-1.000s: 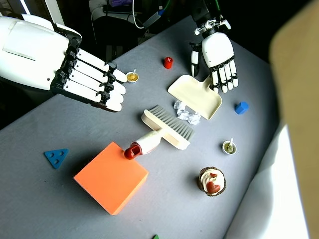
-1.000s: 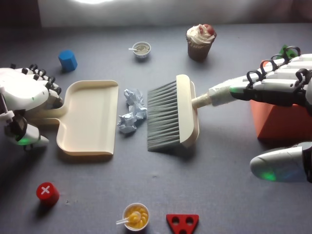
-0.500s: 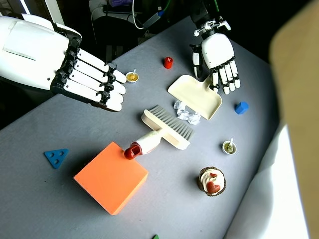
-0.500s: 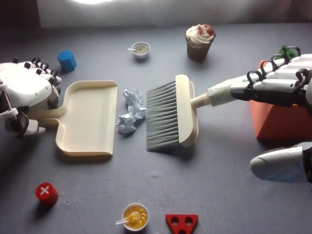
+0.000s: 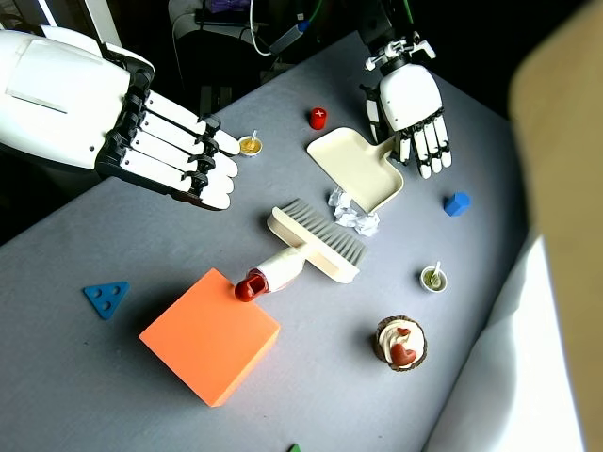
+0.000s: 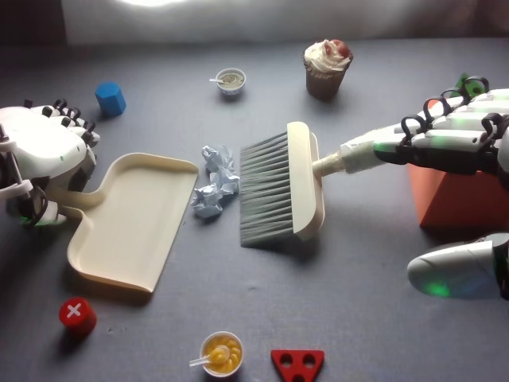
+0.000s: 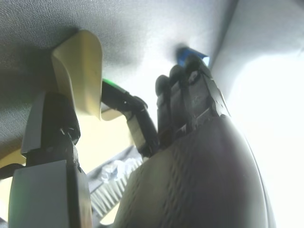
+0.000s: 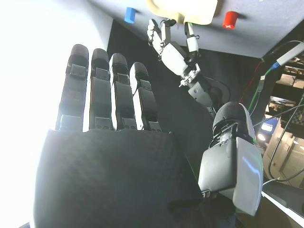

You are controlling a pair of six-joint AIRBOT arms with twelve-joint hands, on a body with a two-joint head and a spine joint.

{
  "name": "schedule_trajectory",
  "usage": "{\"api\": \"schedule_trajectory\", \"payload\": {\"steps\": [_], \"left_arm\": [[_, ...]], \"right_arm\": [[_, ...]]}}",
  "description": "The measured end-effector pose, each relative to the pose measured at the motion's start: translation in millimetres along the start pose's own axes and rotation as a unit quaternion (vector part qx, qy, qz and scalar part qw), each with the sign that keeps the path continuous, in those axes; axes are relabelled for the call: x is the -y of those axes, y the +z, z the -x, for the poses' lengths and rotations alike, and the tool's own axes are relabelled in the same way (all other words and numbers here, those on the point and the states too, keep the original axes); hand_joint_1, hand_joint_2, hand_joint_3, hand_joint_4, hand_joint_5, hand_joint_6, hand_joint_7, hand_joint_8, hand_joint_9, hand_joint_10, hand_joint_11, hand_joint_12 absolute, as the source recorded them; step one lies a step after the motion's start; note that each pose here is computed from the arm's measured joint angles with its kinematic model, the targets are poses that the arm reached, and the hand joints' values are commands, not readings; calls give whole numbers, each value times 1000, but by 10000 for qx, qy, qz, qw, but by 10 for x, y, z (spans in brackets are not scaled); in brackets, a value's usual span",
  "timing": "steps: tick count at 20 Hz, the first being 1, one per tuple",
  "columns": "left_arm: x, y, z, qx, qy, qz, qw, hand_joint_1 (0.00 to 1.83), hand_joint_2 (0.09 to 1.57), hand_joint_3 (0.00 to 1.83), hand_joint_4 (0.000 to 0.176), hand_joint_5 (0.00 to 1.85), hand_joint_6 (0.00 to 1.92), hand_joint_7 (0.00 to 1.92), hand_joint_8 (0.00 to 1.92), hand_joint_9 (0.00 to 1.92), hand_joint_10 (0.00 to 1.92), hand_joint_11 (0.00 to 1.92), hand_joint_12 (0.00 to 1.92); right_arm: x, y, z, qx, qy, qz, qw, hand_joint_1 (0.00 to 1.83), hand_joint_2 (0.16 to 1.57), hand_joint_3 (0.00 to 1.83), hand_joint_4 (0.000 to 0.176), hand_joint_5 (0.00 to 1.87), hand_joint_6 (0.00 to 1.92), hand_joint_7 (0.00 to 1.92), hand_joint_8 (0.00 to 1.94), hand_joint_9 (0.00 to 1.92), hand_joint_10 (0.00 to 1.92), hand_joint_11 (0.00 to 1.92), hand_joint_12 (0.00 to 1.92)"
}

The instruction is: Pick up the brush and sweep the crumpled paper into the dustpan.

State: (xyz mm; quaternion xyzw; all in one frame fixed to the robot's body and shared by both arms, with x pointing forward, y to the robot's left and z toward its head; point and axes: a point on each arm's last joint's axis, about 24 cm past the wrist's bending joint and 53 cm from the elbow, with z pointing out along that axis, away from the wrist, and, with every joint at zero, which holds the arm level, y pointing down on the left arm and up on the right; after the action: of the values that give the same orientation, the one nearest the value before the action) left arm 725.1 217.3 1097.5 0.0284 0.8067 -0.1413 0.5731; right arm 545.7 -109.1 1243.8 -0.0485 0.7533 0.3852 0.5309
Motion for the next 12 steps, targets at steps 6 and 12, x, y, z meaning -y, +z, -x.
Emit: {"api": "schedule_trajectory", "payload": {"steps": [6,12], "left_arm": [[-25,13,19,5,-33,115,9999,1136,1132,1,0,950,1020,283,0,195,0,153,74],[18,113,129,111,-125,93,9998,1136,1127,0,0,961,1001,272,0,196,2,148,75]], "right_arm": [[-30,-5,-20,18,-685,26,9976,1,1006,2,0,171,0,193,0,210,1,210,2],[-153,54,68,494,-1708,52,9840,0,989,0,0,143,0,188,0,202,0,202,0]]}}
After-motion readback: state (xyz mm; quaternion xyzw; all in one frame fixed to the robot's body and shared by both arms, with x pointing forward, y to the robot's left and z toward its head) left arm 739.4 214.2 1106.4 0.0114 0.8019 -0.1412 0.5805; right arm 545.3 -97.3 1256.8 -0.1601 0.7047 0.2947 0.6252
